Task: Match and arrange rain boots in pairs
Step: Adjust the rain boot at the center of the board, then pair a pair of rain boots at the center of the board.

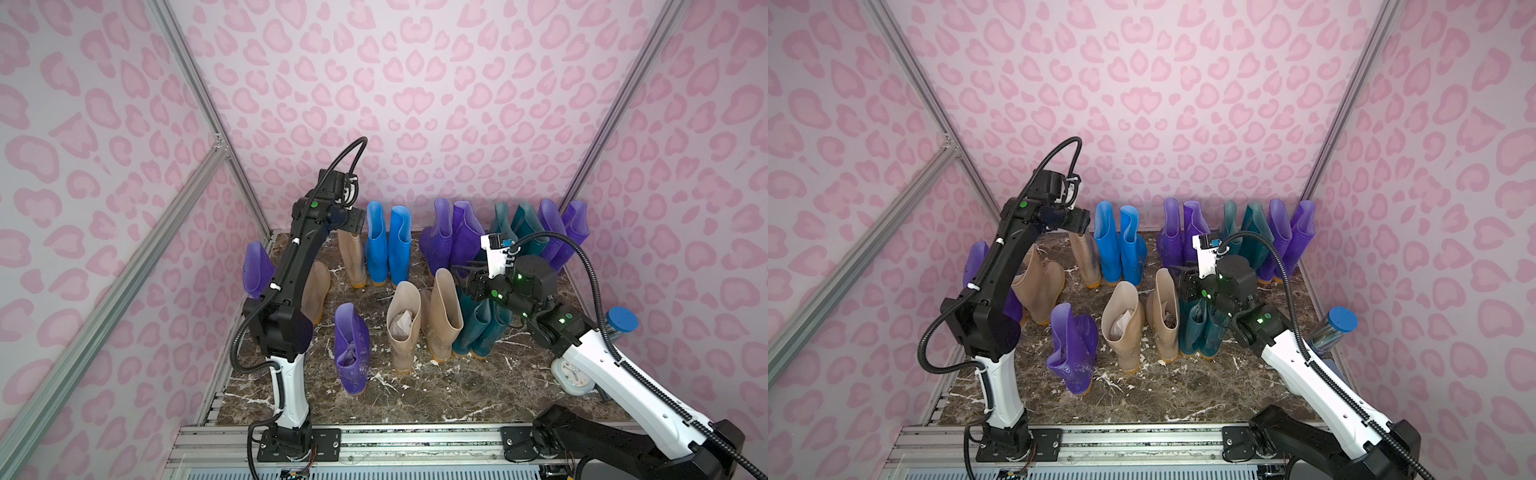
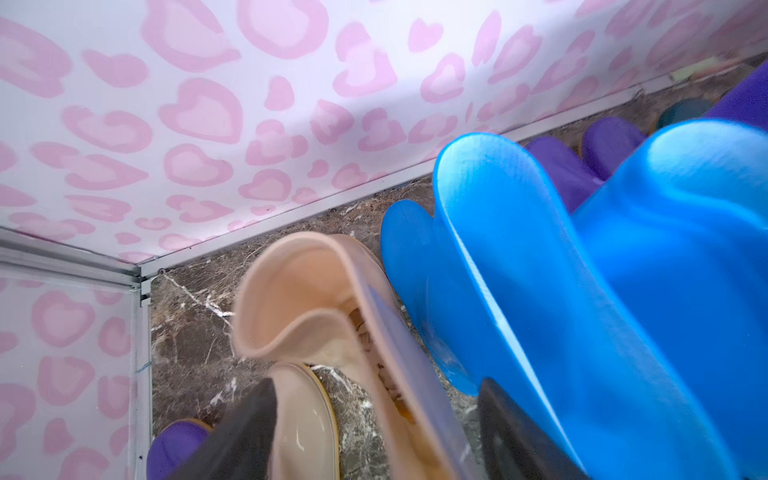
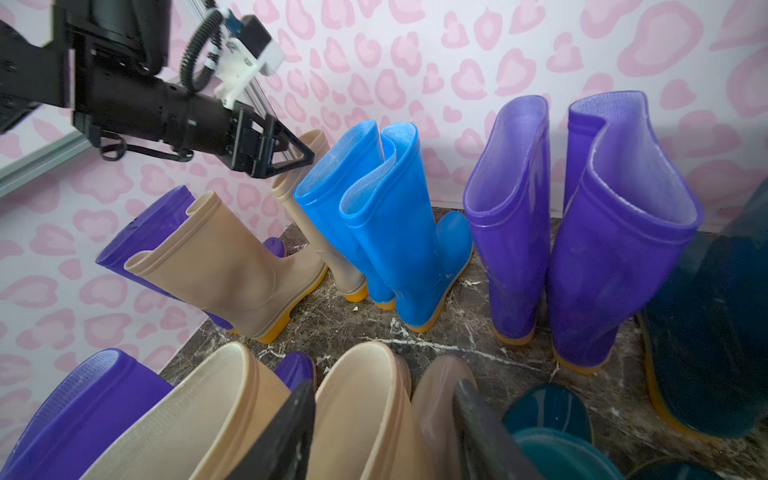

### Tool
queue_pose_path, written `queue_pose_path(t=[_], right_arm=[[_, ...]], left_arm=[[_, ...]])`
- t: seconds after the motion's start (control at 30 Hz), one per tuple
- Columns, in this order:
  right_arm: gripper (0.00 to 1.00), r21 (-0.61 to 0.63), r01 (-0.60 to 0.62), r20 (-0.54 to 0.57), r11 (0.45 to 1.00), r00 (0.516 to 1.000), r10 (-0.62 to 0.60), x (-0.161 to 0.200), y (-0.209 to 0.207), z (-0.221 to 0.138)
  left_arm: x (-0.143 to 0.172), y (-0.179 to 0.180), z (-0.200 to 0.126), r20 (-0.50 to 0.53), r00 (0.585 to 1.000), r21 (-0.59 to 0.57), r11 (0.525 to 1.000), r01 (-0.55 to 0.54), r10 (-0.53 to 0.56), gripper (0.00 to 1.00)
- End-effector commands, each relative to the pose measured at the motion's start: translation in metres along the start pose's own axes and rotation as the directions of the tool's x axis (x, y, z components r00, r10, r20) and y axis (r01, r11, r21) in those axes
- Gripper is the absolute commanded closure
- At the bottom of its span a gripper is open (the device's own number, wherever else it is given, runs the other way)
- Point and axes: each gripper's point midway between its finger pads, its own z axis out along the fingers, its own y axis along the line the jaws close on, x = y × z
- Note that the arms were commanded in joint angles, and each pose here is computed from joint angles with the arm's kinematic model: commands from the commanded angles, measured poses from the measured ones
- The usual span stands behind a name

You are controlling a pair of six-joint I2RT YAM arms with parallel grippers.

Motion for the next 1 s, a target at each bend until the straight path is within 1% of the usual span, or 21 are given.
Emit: queue_pose_path(t=[0.0, 0.07, 0.17, 0.2, 0.3, 0.4, 0.5, 0.6, 0.67, 0.7, 0.73, 0.77, 0.8, 0.87, 0.9, 0.93, 0.97], right_arm=[[0.45, -0.013, -0.006, 0.001, 1.0, 1.0, 0.006, -0.002, 0.005, -0.001], [0.45, -0.021, 0.002, -0.004, 1.0, 1.0, -0.002, -0.002, 0.01, 0.0], [0.44, -0.027, 0.013, -0.01, 1.0, 1.0, -0.013, 0.0, 0.016, 0.0], [0.43, -0.03, 0.014, -0.01, 0.999, 1.0, -0.014, 0.0, 0.017, 0.0], [0.42, -0.036, 0.015, -0.014, 0.999, 1.0, -0.015, 0.002, 0.02, 0.001], [0.37, -0.05, 0.017, -0.011, 0.999, 1.0, -0.017, 0.002, 0.025, -0.001], [0.32, -0.046, 0.029, -0.012, 0.999, 1.0, -0.029, 0.004, 0.026, -0.001], [0.32, -0.049, 0.031, -0.016, 0.998, 0.999, -0.032, 0.007, 0.026, 0.001], [0.33, -0.056, 0.028, -0.02, 0.998, 0.999, -0.029, 0.009, 0.027, 0.004], [0.33, -0.064, 0.026, -0.024, 0.998, 0.999, -0.027, 0.01, 0.028, 0.005], [0.34, -0.07, 0.023, -0.027, 0.997, 0.999, -0.025, 0.011, 0.029, 0.007], [0.34, -0.075, 0.021, -0.03, 0.997, 0.999, -0.024, 0.012, 0.03, 0.008], [0.35, -0.081, 0.021, -0.034, 0.996, 0.999, -0.024, 0.013, 0.031, 0.009], [0.36, -0.084, 0.023, -0.038, 0.996, 0.999, -0.026, 0.012, 0.032, 0.01], [0.36, -0.083, 0.026, -0.041, 0.996, 0.999, -0.029, 0.013, 0.032, 0.01], [0.36, -0.079, 0.028, -0.042, 0.996, 0.999, -0.031, 0.012, 0.031, 0.01], [0.36, -0.078, 0.03, -0.044, 0.996, 0.998, -0.033, 0.012, 0.031, 0.009]], left_arm=[[0.001, 0.0, -0.04, 0.002, 0.997, 0.001, 0.997, 0.081, -0.081, 0.15], [0.009, 0.008, -0.06, -0.01, 0.993, -0.047, 0.992, 0.117, -0.117, 0.15], [0.028, 0.011, -0.086, -0.034, 0.988, -0.072, 0.987, 0.146, -0.148, 0.14], [0.037, 0.012, -0.094, -0.045, 0.987, -0.086, 0.985, 0.153, -0.157, 0.14], [0.07, 0.026, -0.116, -0.073, 0.978, -0.182, 0.967, 0.18, -0.196, 0.14], [0.108, 0.038, -0.13, -0.103, 0.97, -0.271, 0.945, 0.184, -0.218, 0.14], [0.142, 0.052, -0.137, -0.135, 0.961, -0.352, 0.919, 0.18, -0.24, 0.08], [0.167, 0.056, -0.129, -0.178, 0.944, -0.331, 0.92, 0.208, -0.278, 0.07], [0.173, 0.054, -0.116, -0.196, 0.932, -0.281, 0.928, 0.246, -0.306, 0.1], [0.175, 0.052, -0.109, -0.209, 0.923, -0.258, 0.929, 0.266, -0.322, 0.16], [0.175, 0.052, -0.103, -0.216, 0.92, -0.249, 0.929, 0.273, -0.328, 0.25], [0.175, 0.054, -0.097, -0.221, 0.916, -0.249, 0.927, 0.279, -0.335, 0.31], [0.173, 0.053, -0.089, -0.222, 0.914, -0.231, 0.928, 0.291, -0.341, 0.4], [0.169, 0.056, -0.076, -0.222, 0.912, -0.229, 0.928, 0.294, -0.344, 0.67], [0.165, 0.061, -0.071, -0.216, 0.911, -0.249, 0.922, 0.296, -0.351, 0.85], [0.161, 0.065, -0.066, -0.208, 0.909, -0.258, 0.917, 0.305, -0.361, 0.98], [0.156, 0.068, -0.062, -0.203, 0.905, -0.258, 0.912, 0.318, -0.373, 0.98]])
